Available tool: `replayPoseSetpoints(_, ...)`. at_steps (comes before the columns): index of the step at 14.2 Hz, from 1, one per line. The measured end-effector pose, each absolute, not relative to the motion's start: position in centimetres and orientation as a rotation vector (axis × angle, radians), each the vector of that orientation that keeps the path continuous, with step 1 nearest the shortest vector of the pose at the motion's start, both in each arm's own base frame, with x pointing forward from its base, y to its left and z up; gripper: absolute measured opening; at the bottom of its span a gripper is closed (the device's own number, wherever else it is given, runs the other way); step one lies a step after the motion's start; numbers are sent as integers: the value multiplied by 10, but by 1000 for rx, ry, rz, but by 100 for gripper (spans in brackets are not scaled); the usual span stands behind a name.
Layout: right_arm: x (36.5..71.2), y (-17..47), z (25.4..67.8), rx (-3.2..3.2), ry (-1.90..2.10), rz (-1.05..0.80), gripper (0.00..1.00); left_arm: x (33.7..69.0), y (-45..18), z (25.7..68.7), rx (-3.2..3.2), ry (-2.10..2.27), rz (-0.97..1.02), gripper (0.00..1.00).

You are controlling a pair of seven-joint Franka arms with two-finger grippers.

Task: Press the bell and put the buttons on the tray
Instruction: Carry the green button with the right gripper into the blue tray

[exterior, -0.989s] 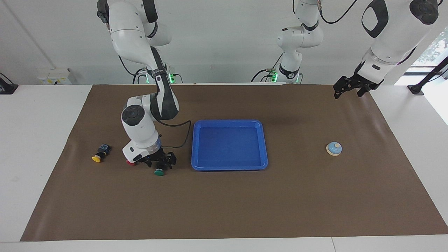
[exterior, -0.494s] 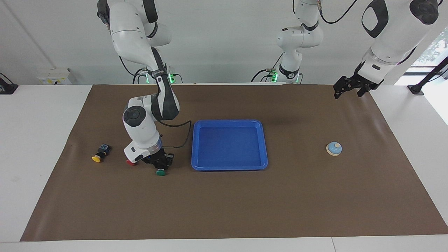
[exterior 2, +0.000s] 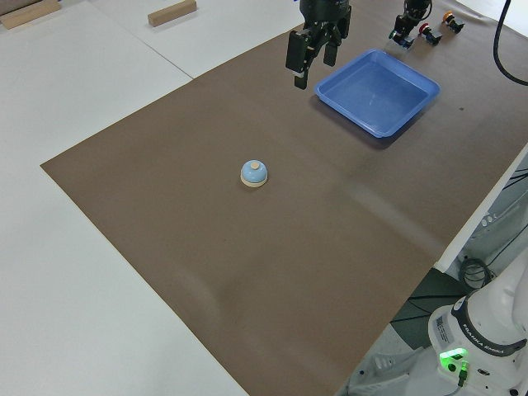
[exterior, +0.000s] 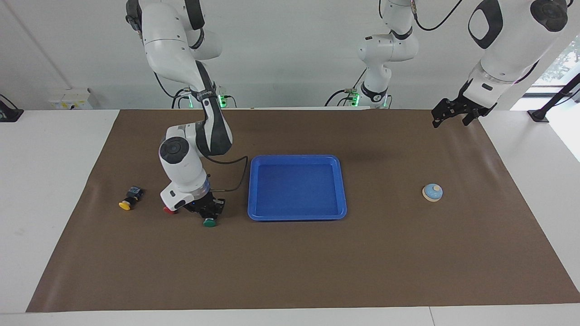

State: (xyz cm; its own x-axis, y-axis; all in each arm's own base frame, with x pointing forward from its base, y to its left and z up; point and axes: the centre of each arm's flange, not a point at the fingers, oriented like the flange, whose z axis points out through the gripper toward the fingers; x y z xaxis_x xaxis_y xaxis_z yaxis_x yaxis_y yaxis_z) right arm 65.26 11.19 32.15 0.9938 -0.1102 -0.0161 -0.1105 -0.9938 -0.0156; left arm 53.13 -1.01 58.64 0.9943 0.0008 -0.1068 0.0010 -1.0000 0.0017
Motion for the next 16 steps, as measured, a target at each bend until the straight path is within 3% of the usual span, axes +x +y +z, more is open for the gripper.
replayPoseSetpoints(3,655,158,375,-3127,78,90,41,531,-10,586,3135,2,-168,100)
replayPoseSetpoints(6,632,251,410,-3132,24,88,41,531,-10,586,3135,2,-168,100)
replayPoseSetpoints(10,596,326,384,-3143,-80,110,41,531,-10,587,3135,2,-167,100)
replayPoseSetpoints(16,580,328,316,-3142,-89,100,41,531,-10,587,3135,2,-167,100)
